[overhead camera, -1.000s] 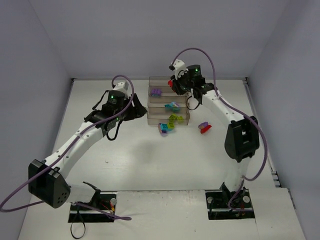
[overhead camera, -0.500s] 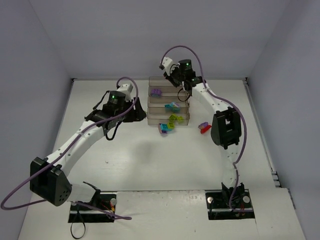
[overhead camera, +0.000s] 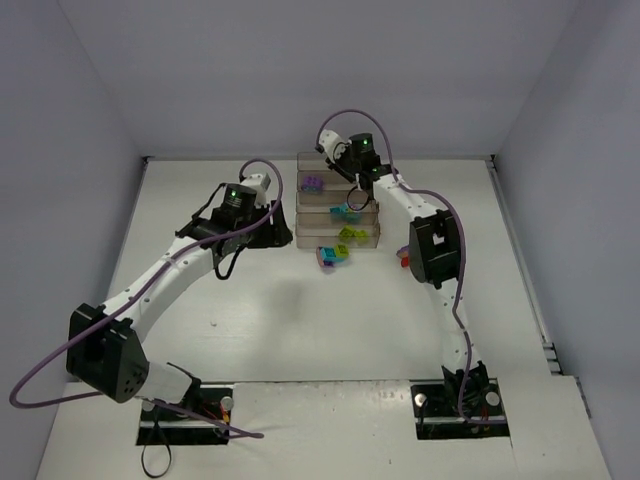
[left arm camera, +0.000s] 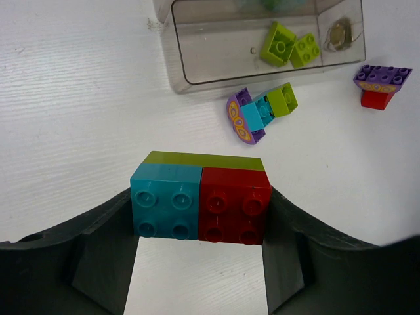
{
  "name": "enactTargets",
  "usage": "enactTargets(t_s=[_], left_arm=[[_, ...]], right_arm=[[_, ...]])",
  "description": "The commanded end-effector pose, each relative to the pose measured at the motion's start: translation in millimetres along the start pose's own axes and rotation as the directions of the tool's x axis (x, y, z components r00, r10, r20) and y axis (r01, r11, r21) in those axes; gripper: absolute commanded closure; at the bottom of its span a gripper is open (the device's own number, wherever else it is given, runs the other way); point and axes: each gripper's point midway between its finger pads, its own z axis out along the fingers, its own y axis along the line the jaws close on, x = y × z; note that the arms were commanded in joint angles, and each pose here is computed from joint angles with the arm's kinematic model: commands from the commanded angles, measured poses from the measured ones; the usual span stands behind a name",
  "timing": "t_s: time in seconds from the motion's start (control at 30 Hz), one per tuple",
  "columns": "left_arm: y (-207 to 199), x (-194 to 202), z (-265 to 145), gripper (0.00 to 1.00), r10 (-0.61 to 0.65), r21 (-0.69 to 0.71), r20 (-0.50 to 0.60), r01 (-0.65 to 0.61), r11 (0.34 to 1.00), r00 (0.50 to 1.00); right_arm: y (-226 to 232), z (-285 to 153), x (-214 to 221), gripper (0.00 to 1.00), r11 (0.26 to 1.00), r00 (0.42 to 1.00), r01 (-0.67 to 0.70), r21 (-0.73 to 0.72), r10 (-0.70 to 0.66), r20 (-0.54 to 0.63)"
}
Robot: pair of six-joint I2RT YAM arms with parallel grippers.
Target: Sort the legos into containers by color
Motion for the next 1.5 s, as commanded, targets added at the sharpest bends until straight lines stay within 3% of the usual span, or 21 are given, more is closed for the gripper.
enactTargets(t_s=[0.0,0.13,0.37,0.4,0.5,0.6,0.7,0.8,0.97,1.0,1.1,1.13,1.33,1.47], left_arm=[[-12,-33,-15,0.9,0.028,0.032,0.091,-0.031,0.999,0.995],[-11,-28,-14,0.9,0.029,0.031,0.081,-0.031,0.999,0.996],[-9,-22,-14,0.9,0.011,0.03,0.072,-0.013,0.999,0.997],[-10,-23,-14,0.9,0.011,0.032,0.074,-0.014,0.999,0.997],[-9,-22,-16,0.9,0.008,0.032,0.076,-0.011,0.999,0.997],[-10,-20,-16,0.9,0.007,0.037,0.073,-0.01,0.999,0.997],[-12,-24,-19,0.9,0.011,0.047,0.087,-0.016,0.999,0.996],[-19,-31,-21,0.87,0.03,0.082,0.12,-0.04,0.996,0.992],[-34,-46,-19,0.87,0.052,0.16,0.149,-0.076,0.984,0.987],[-44,-54,-18,0.87,0.037,0.218,0.159,-0.072,0.973,0.987],[-49,-67,-18,0.87,0.008,0.261,0.172,-0.053,0.964,0.985],[-55,-68,-18,0.87,0.003,0.299,0.162,-0.052,0.953,0.987],[-86,-85,-20,0.86,-0.016,0.451,0.122,-0.041,0.892,0.992],[-105,-103,-30,0.84,-0.089,0.54,0.078,0.033,0.841,0.993]], right_arm=[[-59,-12,-40,0.92,0.984,0.993,0.005,0.178,-0.025,0.113],[-59,-8,-35,0.8,0.983,0.994,0.002,0.186,-0.022,0.106],[-65,-7,-31,0.76,0.978,0.994,-0.004,0.21,-0.02,0.109],[-67,-6,-32,0.65,0.976,0.993,-0.006,0.22,-0.02,0.114],[-69,-6,-33,0.5,0.974,0.992,-0.019,0.227,-0.009,0.123],[-70,-8,-34,0.43,0.972,0.992,-0.037,0.231,0.007,0.128],[-71,-16,-38,0.45,0.969,0.991,-0.059,0.241,0.028,0.129],[-85,-46,-66,0.48,0.954,0.973,-0.165,0.249,0.117,0.197],[-67,-97,-102,0.48,0.956,0.925,-0.274,0.102,0.233,0.301],[-55,-124,-110,0.48,0.949,0.903,-0.312,0.04,0.284,0.322],[-49,-154,-127,0.48,0.947,0.877,-0.321,-0.023,0.307,0.369],[-31,-155,-115,0.47,0.94,0.877,-0.335,-0.071,0.338,0.342],[29,-206,-118,0.36,0.906,0.846,-0.292,-0.307,0.395,0.358],[51,-238,-131,0.3,0.904,0.836,-0.241,-0.353,0.378,0.397]])
